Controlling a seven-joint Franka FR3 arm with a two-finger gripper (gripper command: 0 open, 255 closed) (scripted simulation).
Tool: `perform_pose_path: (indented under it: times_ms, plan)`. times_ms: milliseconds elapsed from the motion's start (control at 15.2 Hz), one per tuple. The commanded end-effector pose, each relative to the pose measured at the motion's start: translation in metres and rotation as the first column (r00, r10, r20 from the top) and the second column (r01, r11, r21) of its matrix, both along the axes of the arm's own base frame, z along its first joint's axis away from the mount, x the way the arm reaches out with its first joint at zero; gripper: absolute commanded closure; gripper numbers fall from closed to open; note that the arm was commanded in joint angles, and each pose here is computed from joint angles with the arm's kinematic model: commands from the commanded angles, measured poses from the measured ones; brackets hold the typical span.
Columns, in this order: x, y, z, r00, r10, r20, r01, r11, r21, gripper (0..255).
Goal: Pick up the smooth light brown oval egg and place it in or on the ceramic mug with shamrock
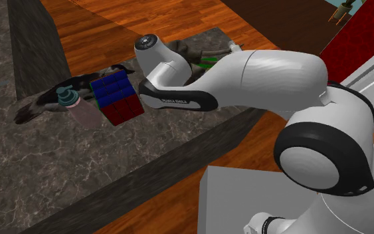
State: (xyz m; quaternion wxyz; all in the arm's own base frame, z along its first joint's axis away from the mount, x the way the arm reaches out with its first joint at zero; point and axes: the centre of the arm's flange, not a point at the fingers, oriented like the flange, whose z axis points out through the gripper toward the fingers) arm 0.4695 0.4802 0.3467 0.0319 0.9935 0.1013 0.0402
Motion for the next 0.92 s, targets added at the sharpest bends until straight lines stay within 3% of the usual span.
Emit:
perform_pose_path:
  times_ms: [0, 198, 726, 792, 858]
  plan:
    - [0.003, 0.000, -0.012, 1.000, 0.000, 0.000, 0.000, 1.000, 0.000, 0]
    - [0.004, -0.001, -0.025, 1.000, 0.000, 0.000, 0.000, 1.000, 0.000, 0]
    - [0.004, -0.001, -0.025, 1.000, 0.000, 0.000, 0.000, 1.000, 0.000, 0]
    - [0.004, -0.001, -0.025, 1.000, 0.000, 0.000, 0.000, 1.000, 0.000, 255]
    - [0.004, -0.001, -0.025, 1.000, 0.000, 0.000, 0.000, 1.000, 0.000, 255]
